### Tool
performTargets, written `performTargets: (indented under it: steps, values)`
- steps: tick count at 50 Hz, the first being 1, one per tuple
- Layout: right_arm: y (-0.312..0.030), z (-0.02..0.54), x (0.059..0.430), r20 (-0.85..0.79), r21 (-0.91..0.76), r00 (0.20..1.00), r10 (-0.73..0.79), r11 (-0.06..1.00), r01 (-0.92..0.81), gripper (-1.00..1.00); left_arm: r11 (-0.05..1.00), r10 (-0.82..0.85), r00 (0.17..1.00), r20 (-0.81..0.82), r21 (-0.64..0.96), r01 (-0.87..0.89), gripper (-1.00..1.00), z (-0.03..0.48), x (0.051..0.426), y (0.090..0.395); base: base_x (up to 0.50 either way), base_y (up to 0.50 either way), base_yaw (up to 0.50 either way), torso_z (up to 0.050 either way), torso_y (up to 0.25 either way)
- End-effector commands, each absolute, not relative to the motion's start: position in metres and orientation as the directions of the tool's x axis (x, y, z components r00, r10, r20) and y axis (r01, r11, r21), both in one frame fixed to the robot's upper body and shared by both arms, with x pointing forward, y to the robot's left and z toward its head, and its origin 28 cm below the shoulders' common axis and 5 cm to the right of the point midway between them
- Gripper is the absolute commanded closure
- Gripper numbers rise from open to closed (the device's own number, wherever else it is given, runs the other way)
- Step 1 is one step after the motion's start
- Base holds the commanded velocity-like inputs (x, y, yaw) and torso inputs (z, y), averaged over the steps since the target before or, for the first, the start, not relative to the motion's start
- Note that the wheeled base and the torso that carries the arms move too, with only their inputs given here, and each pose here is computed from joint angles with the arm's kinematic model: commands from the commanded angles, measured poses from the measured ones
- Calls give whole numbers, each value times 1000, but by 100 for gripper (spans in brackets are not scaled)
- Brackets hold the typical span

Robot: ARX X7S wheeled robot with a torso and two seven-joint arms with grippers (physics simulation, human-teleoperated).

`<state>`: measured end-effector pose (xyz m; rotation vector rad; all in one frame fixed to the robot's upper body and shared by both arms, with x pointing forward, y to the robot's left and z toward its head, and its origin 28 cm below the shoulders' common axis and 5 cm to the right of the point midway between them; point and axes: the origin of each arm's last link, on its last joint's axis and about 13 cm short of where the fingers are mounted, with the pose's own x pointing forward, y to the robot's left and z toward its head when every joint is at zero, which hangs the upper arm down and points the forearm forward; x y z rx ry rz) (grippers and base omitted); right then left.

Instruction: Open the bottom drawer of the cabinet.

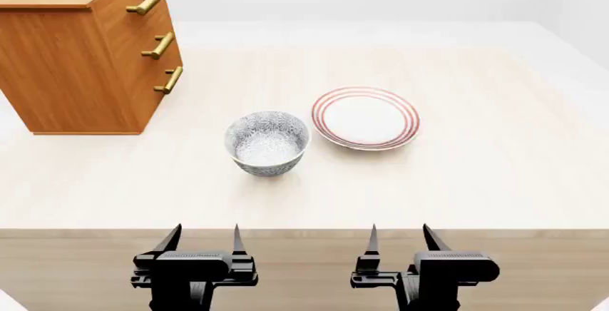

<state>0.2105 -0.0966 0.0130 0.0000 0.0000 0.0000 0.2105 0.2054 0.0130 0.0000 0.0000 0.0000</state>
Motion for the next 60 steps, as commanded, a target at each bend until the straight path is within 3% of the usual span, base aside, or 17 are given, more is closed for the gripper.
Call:
performTargets:
  steps: [1, 9, 23, 34, 42, 47, 51, 60]
  values:
    - [-97, 10, 210, -17, -4, 1000, -8, 1000, 8, -100, 1000, 7, 1000, -5, 8, -7, -100, 11, 210, 206, 0, 0, 0, 0, 0]
    - [-96, 8, 209, -10, -43, 1000, -27, 999, 26, -100, 1000, 13, 1000, -12, 12, -13, -100, 8, 212, 207, 0, 0, 0, 0, 0]
    - [-95, 8, 211, -56, -44, 998, -38, 998, 35, -100, 1000, 27, 1000, -14, 16, -27, -100, 8, 214, 209, 0, 474, 0, 0, 0]
    - [-96, 13, 212, -51, -45, 998, -34, 998, 32, -100, 999, 31, 999, -31, 14, -30, -100, 8, 217, 210, 0, 0, 0, 0, 0]
    - [-96, 113, 202, 113, -99, 994, 10, 995, 1, -100, 999, -2, 999, 47, 37, 0, -100, 91, 223, 208, 0, 0, 0, 0, 0]
    - [-97, 102, 209, 88, -101, 996, -33, 994, 42, -100, 1000, -19, 998, 55, 19, 18, -100, 93, 219, 205, 0, 0, 0, 0, 0]
    - [-97, 90, 208, 66, -50, 997, 26, 998, -23, -100, 999, -43, 999, 24, 14, 43, -100, 80, 219, 204, 29, 0, 0, 0, 0]
    - [-99, 89, 207, 72, -34, 997, 7, 999, -4, -100, 999, -40, 999, 20, 21, 40, -100, 78, 222, 205, 481, 0, 0, 0, 0]
